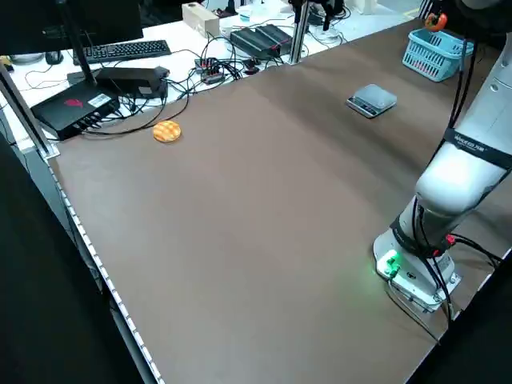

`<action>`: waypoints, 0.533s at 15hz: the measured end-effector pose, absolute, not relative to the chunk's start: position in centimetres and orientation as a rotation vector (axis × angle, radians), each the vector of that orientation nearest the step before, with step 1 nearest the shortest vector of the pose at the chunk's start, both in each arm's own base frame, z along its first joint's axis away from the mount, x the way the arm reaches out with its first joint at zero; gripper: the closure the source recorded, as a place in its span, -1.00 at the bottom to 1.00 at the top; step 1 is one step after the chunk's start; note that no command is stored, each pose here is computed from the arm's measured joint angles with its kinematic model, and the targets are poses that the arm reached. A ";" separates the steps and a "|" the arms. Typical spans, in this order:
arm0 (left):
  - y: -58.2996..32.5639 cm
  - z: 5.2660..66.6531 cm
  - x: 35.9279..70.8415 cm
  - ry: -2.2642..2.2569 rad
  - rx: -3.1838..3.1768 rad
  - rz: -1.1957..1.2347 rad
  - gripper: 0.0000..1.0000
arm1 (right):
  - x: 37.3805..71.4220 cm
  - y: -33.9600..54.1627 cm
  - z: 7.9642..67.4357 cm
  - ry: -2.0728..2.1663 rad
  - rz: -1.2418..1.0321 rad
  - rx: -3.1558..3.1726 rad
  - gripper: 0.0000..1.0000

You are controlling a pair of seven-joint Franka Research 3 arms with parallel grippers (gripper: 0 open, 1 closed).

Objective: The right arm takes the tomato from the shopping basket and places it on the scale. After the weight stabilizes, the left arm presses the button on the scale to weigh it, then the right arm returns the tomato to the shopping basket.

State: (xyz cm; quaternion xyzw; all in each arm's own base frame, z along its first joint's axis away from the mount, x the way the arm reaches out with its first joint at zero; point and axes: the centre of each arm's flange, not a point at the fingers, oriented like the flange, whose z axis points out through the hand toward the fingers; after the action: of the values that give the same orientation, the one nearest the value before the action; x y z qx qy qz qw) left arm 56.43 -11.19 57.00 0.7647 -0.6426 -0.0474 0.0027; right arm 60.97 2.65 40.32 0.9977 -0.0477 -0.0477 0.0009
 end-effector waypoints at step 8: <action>-13.1 55.6 56.6 -2.190 2.206 -0.174 -1.00 | 58.9 19.9 38.7 0.033 -0.221 3.401 -0.41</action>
State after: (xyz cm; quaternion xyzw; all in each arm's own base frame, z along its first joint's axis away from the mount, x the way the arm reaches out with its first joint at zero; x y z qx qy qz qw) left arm 56.62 -13.07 55.58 0.7086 -0.7033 -0.0558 0.0142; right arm 58.89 19.86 38.69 0.9890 0.0095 -0.0642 -0.1332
